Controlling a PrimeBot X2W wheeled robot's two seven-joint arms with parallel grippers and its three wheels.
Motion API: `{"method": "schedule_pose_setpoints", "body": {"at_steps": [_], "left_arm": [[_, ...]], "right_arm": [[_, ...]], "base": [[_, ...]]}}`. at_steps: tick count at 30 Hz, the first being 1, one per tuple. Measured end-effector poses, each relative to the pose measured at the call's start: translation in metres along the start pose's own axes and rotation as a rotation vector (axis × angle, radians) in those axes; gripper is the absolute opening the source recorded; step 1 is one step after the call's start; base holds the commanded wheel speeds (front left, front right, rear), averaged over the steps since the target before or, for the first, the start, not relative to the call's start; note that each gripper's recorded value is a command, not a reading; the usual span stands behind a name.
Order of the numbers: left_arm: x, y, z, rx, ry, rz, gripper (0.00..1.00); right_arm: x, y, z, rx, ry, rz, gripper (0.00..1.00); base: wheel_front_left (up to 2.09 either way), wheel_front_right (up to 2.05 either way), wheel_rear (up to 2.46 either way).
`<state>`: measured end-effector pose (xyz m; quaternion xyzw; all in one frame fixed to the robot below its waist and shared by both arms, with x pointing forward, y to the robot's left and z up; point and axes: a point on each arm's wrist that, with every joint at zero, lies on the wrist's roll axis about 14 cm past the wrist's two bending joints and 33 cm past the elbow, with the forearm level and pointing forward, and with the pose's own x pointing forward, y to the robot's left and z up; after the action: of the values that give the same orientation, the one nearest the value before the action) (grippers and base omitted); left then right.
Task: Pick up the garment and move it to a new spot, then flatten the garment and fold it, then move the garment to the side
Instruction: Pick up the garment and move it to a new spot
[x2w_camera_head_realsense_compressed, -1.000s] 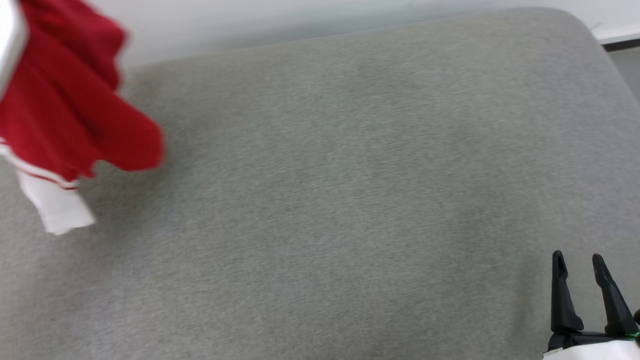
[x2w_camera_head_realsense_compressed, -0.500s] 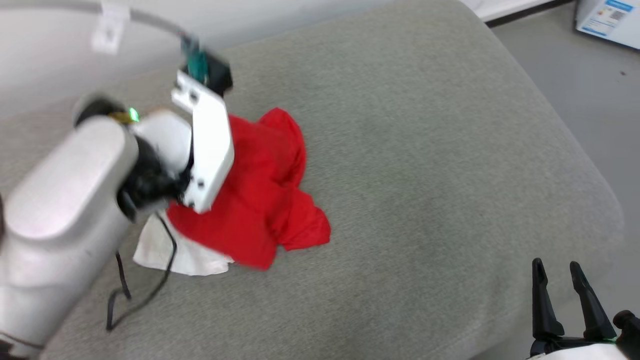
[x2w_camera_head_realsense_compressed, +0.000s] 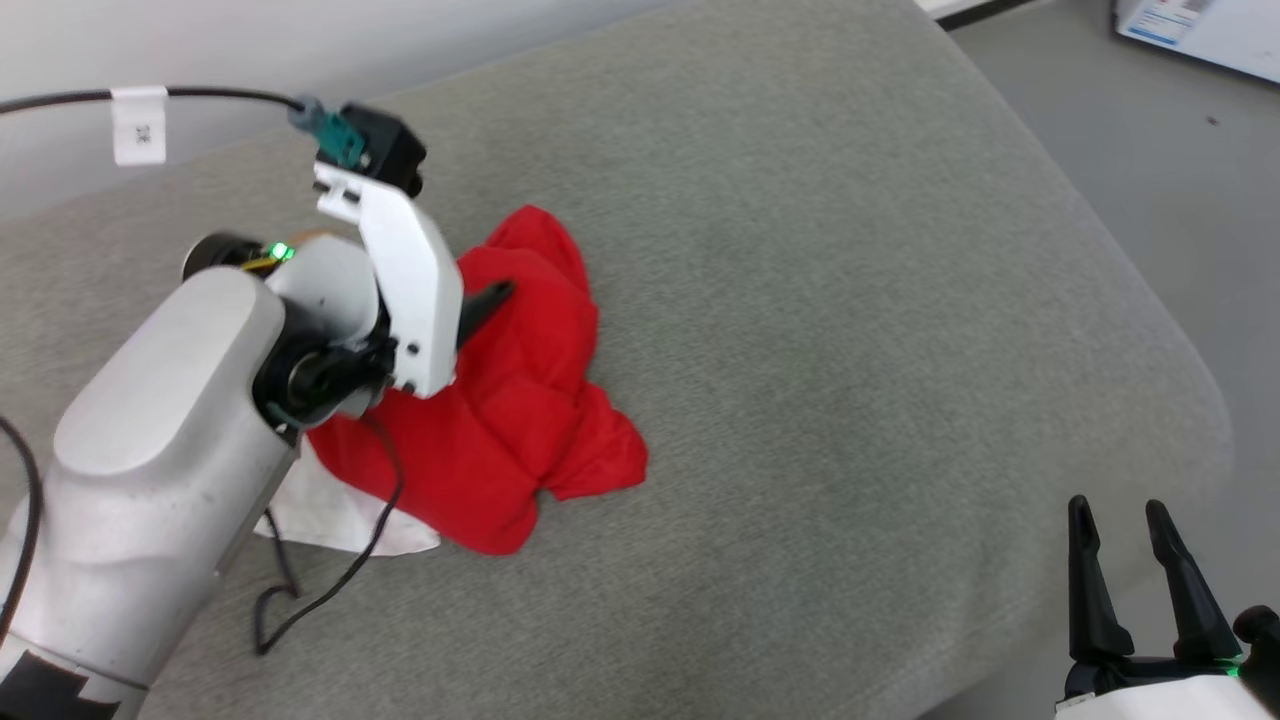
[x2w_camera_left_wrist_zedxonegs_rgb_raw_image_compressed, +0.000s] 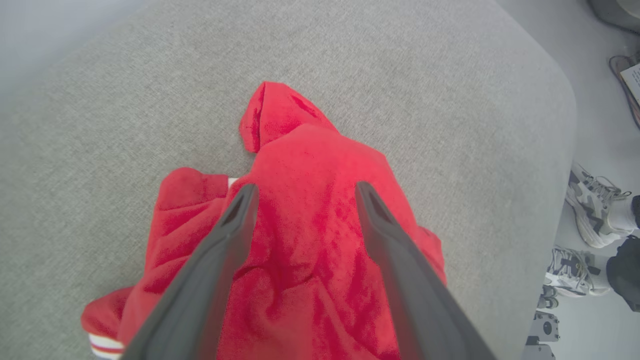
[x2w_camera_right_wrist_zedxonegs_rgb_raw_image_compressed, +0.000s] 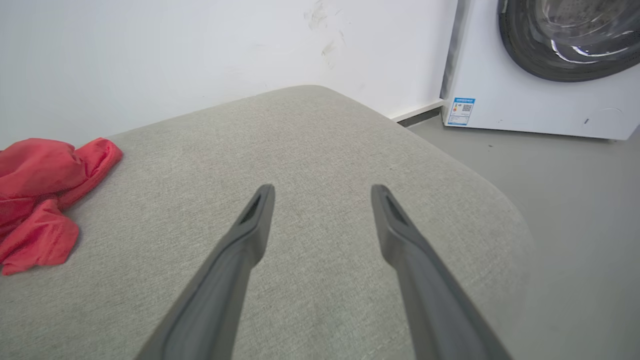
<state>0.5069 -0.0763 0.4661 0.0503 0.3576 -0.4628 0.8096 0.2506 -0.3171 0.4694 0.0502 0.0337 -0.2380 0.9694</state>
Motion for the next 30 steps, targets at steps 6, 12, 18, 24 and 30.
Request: {"method": "schedule_pose_setpoints", "body": {"at_steps": [6, 12, 18, 24, 30], "left_arm": [[-0.059, -0.011, 0.085, 0.033, -0.434, -0.01, 1.0], [-0.133, -0.008, 0.099, 0.11, -0.774, 0.08, 1.0], [-0.194, 0.008, 0.048, 0.13, -0.948, 0.254, 1.0], [-0.237, 0.024, -0.029, 0.081, -0.942, 0.482, 1.0], [-0.28, 0.005, -0.078, -0.005, -1.016, 0.624, 1.0]], "right_arm": [[0.008, 0.017, 0.001, -0.021, -0.012, 0.066, 1.0], [0.016, 0.04, 0.005, -0.037, -0.038, 0.153, 1.0], [0.02, 0.067, 0.008, -0.052, -0.055, 0.267, 1.0], [0.022, 0.09, 0.016, -0.066, -0.088, 0.367, 1.0], [0.019, 0.106, 0.024, -0.072, -0.119, 0.43, 1.0]], "base": [[0.0, 0.0, 0.0], [0.0, 0.0, 0.0], [0.0, 0.0, 0.0], [0.0, 0.0, 0.0], [0.0, 0.0, 0.0]]}}
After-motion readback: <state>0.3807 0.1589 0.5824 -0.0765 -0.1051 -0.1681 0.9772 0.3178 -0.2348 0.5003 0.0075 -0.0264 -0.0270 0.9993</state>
